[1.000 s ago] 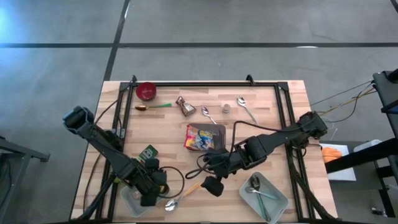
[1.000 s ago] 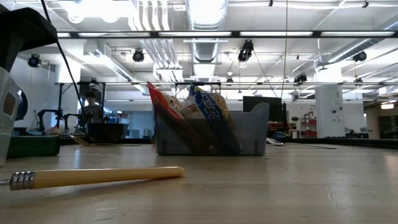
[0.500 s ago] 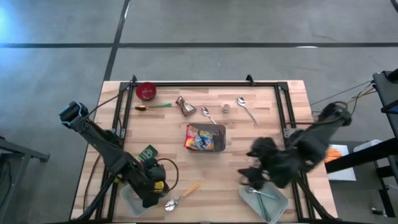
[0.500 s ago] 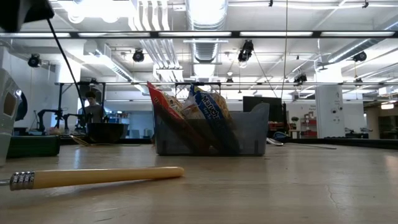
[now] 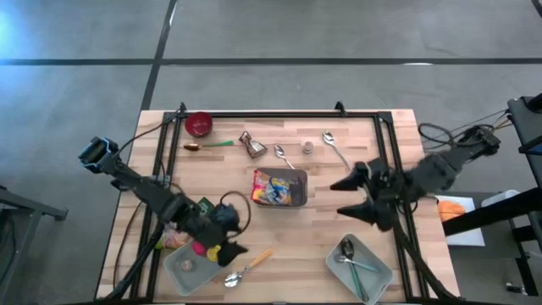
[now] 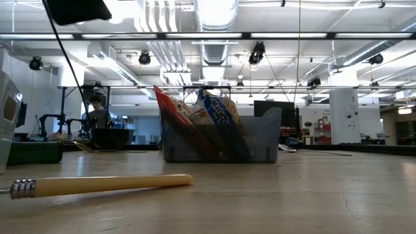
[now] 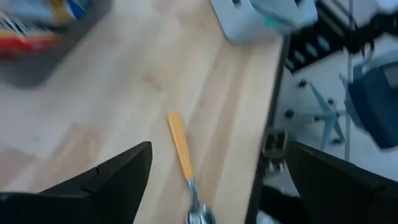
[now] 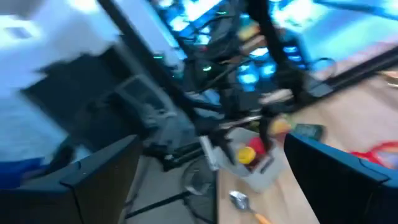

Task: Pick & Place Food Item
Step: Put the silver spoon into the right grey bin

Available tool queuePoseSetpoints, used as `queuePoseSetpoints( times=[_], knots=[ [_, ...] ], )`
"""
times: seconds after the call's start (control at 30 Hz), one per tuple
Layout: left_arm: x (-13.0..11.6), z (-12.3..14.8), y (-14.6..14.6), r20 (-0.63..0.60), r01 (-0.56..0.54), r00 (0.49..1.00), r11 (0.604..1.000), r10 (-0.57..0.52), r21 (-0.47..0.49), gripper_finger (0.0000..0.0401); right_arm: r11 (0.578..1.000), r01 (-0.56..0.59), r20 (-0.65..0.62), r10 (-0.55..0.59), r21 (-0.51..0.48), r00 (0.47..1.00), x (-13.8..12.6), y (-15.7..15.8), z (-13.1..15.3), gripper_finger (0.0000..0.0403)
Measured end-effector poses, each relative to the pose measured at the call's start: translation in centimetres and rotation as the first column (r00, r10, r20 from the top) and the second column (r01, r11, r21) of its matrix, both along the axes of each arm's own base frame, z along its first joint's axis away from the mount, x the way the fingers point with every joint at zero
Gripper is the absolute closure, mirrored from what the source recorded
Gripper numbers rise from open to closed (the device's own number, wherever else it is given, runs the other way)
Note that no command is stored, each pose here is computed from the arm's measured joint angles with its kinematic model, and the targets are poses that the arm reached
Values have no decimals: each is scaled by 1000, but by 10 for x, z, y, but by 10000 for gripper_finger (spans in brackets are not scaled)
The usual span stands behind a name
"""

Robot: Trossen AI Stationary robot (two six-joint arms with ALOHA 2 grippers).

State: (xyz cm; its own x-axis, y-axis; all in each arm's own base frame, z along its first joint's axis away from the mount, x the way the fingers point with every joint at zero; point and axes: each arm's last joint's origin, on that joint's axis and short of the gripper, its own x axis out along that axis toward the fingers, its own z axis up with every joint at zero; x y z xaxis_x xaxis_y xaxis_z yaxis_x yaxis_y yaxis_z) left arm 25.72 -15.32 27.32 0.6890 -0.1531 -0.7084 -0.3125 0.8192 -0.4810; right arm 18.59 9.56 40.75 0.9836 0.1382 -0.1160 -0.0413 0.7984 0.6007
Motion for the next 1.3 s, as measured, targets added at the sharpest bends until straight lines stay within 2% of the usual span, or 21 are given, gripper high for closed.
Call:
queuePoseSetpoints(
  times=[0.07,0.13,0.2,0.33,0.4,0.5,0.6,0.73,0.83,0.97,1.1,1.3],
  knots=[
    [10,2,13,30,-38,999,999,38,-7,30,997,-68,52,66,23,996,3,-20,-13,7],
    [21,6,27,70,-66,995,997,68,-29,30,997,-63,10,63,54,998,2,-44,-32,7],
    [30,9,41,110,-92,989,994,97,-52,30,997,-13,-23,15,82,1000,-6,-67,-45,7],
    [41,14,65,164,-144,975,988,151,-55,30,994,69,-38,-65,90,997,-36,-103,-52,7],
    [44,14,74,166,-171,970,984,178,-55,30,983,162,-88,-154,85,984,-53,-117,-55,7],
    [47,14,85,164,-215,961,974,224,-69,30,962,272,-198,-266,6,943,-74,-131,-61,7],
    [50,15,98,164,-273,944,957,286,-99,30,960,267,-291,-279,-79,915,-83,-141,-68,7],
    [53,16,114,154,-372,905,913,397,-167,30,951,299,-404,-307,-84,862,-82,-157,-77,7],
    [53,16,120,144,-433,873,877,466,-209,30,956,282,-433,-291,-86,853,-77,-166,-81,7],
    [54,16,121,146,-477,846,851,512,-221,30,961,246,-475,-277,-127,835,-66,-177,-88,7],
    [54,16,122,155,-488,839,846,522,-213,30,967,233,-534,-252,-104,807,-56,-185,-97,7],
    [54,16,124,175,-464,856,871,487,-159,30,978,173,-591,-207,-115,779,-40,-198,-111,7]
  ],
)
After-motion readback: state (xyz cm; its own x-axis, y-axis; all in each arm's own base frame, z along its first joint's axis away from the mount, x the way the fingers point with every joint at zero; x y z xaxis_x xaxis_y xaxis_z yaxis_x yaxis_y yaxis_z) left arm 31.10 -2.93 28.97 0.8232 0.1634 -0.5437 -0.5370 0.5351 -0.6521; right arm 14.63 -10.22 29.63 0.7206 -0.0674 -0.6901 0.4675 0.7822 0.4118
